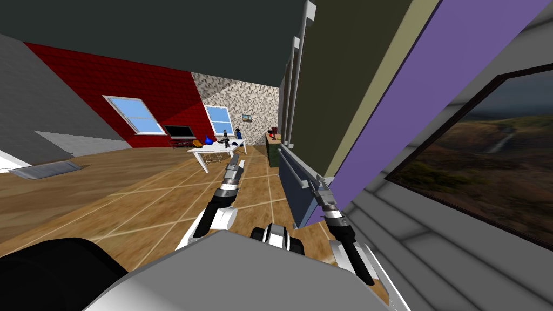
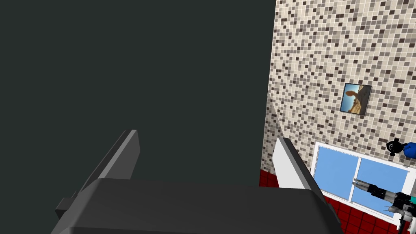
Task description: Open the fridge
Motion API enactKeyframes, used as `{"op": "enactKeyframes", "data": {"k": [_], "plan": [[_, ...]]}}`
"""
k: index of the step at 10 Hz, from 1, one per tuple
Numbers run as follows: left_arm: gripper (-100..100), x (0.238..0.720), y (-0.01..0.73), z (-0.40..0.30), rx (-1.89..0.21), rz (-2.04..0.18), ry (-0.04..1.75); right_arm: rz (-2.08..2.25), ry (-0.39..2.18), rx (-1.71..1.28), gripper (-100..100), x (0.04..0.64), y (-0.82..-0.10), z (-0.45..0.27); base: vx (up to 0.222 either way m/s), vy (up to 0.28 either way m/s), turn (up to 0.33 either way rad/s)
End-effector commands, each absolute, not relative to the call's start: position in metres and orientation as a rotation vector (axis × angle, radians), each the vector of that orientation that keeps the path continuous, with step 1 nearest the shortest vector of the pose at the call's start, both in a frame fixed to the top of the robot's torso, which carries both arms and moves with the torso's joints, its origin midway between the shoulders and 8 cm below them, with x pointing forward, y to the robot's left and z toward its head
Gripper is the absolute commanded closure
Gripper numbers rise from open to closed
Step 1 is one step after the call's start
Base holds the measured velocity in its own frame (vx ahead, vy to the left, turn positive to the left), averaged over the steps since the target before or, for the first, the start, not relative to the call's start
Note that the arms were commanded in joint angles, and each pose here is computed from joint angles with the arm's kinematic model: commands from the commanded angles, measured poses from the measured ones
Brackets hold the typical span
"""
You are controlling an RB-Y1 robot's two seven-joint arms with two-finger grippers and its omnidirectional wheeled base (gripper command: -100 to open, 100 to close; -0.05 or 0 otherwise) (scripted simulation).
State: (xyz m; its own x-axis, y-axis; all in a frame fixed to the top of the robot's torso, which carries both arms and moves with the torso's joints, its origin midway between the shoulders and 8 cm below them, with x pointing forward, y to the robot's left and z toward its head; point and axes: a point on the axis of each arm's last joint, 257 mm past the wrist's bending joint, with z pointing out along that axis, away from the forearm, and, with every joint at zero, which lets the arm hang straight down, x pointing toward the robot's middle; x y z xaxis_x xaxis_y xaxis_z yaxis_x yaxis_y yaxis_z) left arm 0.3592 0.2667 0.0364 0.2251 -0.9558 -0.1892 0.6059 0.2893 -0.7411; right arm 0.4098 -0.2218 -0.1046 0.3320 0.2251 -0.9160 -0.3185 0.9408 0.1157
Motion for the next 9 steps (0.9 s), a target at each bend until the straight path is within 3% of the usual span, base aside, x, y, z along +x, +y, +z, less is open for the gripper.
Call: {"op": "enactKeyframes", "data": {"k": [1,9], "plan": [[0,0.359,0.267,0.036,-0.593,-1.168,0.712,0.294,1.181,-0.141,-100,0.411,-0.221,-0.109,0.000,0.000,0.000],[0,0.359,0.267,0.036,-0.593,-1.168,0.712,0.016,1.190,-0.410,-100,0.423,-0.215,-0.143,0.005,-0.007,-0.021]]}}
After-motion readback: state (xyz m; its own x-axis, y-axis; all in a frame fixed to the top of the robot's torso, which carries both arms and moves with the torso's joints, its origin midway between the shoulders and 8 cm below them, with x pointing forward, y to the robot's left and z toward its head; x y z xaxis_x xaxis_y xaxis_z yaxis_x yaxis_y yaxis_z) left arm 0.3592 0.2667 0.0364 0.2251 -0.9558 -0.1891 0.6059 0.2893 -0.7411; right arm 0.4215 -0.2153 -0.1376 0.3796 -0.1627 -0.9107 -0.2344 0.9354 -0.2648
